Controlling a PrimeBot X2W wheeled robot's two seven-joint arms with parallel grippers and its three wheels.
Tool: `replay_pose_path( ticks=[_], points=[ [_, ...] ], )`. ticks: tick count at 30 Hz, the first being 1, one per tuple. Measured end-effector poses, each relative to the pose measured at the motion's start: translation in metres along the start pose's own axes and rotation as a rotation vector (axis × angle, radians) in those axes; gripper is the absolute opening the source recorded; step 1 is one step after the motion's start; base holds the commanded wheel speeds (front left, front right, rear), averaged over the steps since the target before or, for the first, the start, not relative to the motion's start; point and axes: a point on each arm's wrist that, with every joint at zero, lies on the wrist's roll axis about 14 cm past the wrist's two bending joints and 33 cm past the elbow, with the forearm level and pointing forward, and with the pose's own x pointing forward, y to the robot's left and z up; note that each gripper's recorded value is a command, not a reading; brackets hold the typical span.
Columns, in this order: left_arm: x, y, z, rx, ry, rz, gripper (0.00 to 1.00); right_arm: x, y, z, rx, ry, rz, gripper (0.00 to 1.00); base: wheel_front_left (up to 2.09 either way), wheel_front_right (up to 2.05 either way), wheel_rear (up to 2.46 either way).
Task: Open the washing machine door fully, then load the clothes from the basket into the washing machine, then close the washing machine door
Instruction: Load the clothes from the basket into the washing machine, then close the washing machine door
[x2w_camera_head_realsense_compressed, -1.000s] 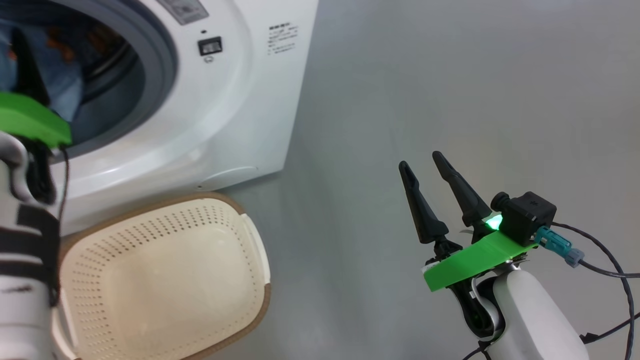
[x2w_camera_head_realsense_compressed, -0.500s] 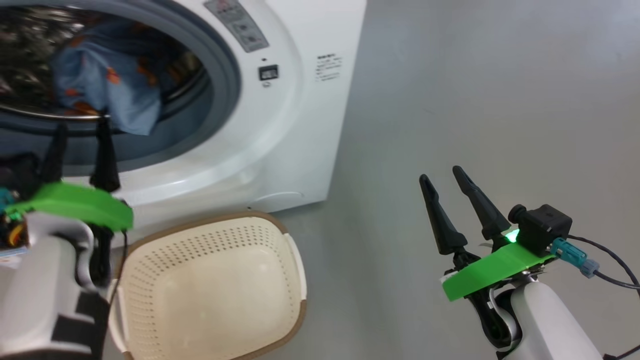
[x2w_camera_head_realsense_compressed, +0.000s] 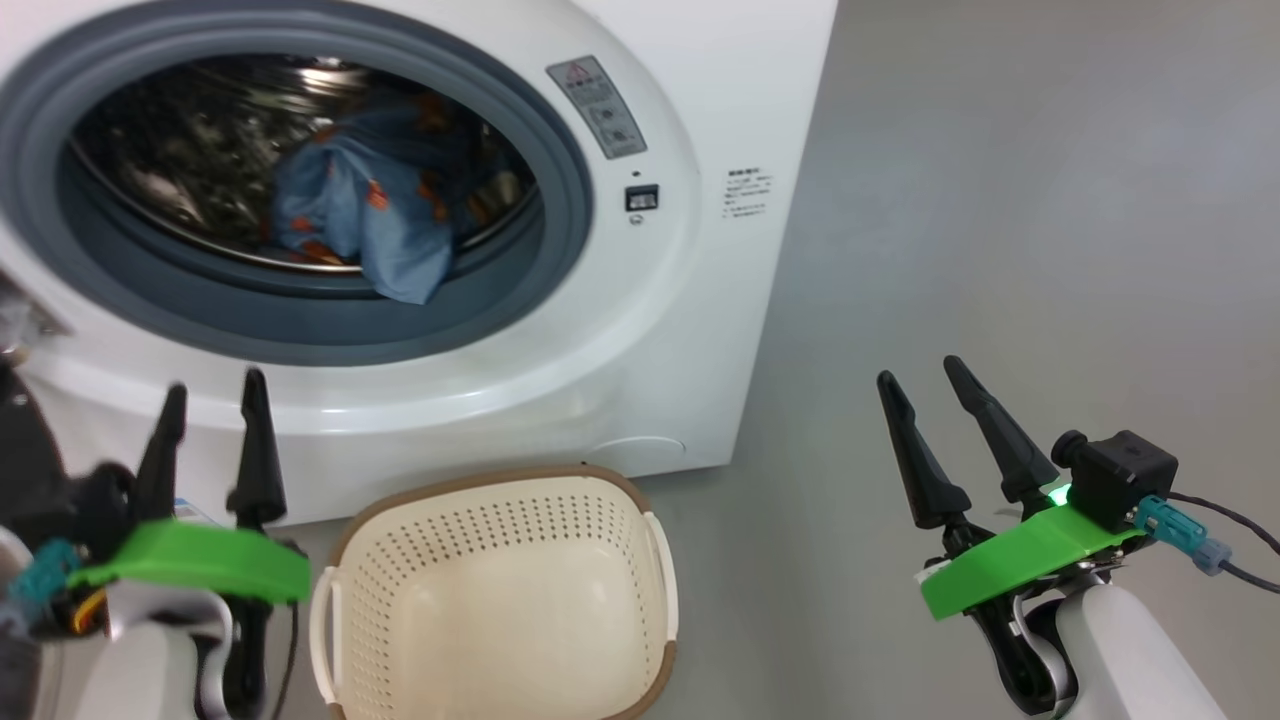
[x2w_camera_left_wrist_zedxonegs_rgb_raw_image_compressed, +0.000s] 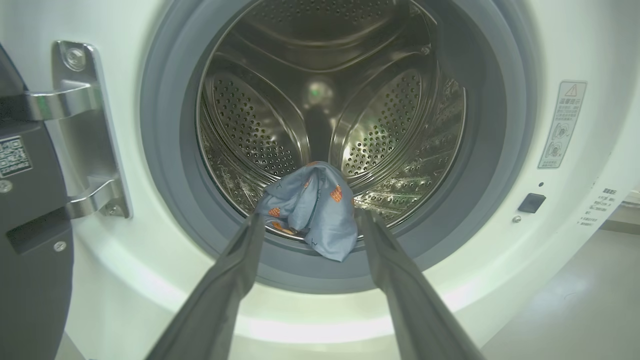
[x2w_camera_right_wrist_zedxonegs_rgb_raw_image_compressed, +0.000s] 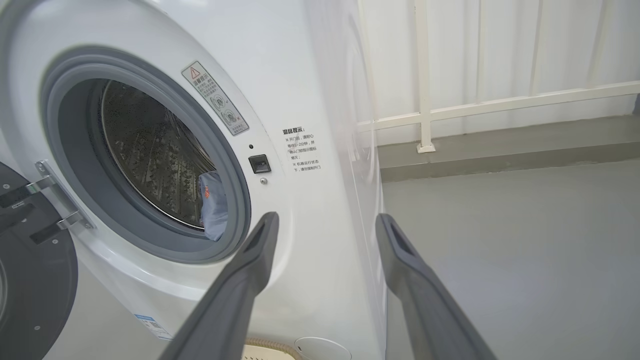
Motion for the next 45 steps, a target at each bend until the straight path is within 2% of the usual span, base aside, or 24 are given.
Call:
replay_pose_path(
  ticks=[15,45],
  points=[
    [-0.057,0.019,0.011,0.037,-0.035,0.092,1.00,-0.006,0.013,0.006,-0.005,-0.015,0.037,1.00,0.00,0.00,0.00],
    [-0.063,0.012,0.014,0.021,-0.047,0.086,1.00,-0.013,0.014,0.007,-0.017,-0.011,0.045,1.00,0.00,0.00,0.00]
  ],
)
